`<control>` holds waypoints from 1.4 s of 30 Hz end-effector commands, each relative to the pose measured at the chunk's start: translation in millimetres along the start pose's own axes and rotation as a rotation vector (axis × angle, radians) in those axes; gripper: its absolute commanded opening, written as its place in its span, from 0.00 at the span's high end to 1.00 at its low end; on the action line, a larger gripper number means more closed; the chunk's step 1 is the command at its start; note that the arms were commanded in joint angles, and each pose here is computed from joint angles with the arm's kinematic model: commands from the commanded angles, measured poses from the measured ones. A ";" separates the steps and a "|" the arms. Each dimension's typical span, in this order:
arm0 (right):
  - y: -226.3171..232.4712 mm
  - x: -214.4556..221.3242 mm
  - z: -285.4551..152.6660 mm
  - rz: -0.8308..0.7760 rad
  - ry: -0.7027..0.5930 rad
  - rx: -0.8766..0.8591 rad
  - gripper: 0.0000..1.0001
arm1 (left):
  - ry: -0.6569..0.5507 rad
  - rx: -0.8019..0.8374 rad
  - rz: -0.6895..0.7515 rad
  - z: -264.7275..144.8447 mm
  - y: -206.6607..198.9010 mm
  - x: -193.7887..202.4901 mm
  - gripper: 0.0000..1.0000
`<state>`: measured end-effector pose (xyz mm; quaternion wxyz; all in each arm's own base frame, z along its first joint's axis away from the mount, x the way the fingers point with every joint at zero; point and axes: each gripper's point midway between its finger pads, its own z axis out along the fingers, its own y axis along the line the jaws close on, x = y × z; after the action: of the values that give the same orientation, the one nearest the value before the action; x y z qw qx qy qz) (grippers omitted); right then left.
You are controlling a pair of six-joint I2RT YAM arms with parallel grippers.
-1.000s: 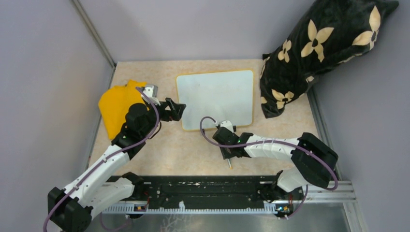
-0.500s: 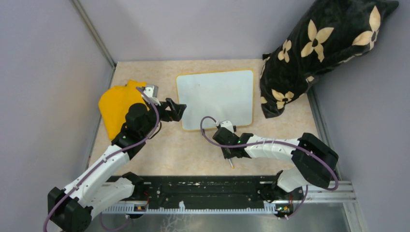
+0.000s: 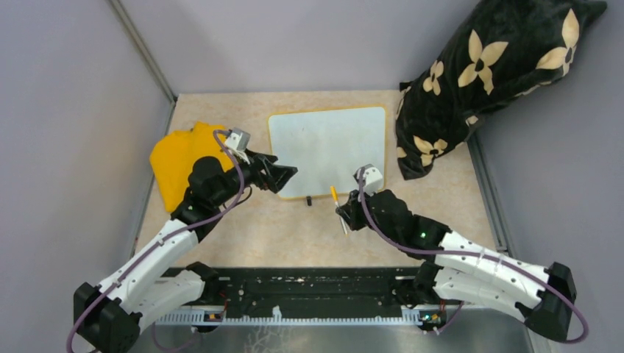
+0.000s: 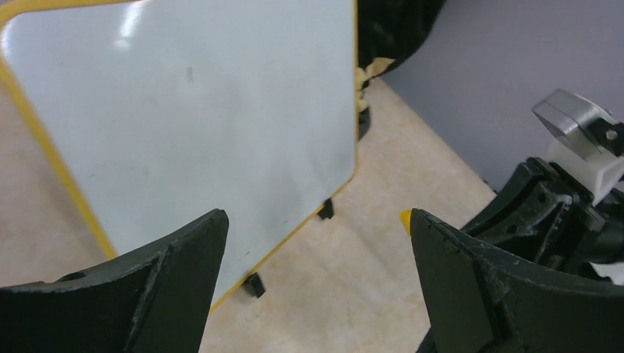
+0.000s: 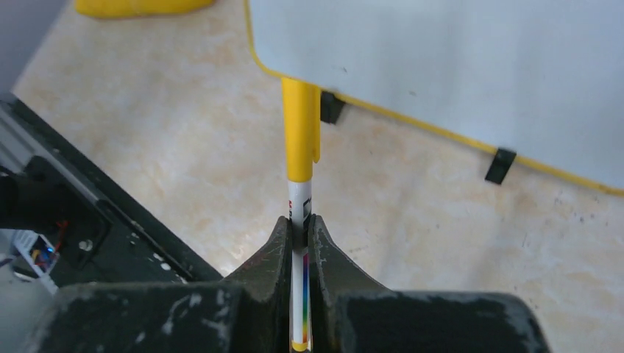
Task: Write a sentence on the whiteboard
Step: Pick up the whiteboard marker at the center of the board, then open the whiteboard marker.
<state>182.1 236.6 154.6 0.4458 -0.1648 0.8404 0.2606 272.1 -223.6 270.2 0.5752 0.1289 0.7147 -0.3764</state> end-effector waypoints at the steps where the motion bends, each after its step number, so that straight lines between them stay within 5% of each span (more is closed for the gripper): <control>1: 27.7 -47.3 -18.7 -0.041 -0.178 -0.140 1.00 | -0.008 0.349 -0.028 -4.3 -66.3 -17.0 0.01; 8: 51.1 -83.1 -32.6 -0.041 -0.302 -0.244 1.00 | 0.063 0.591 -0.168 -7.9 -107.1 -19.2 0.01; 25: 89.0 -122.9 -39.1 -0.029 -0.404 -0.391 1.00 | 0.162 0.668 -0.290 4.5 -119.4 1.4 0.10; 42: 94.7 -123.2 -33.4 -0.029 -0.392 -0.407 1.00 | 0.146 0.690 -0.297 2.2 -125.7 0.9 0.49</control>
<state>181.8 292.8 260.8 0.5362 -0.2132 0.7041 0.4138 203.3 -311.7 295.4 0.3617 0.2159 0.6299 -0.6526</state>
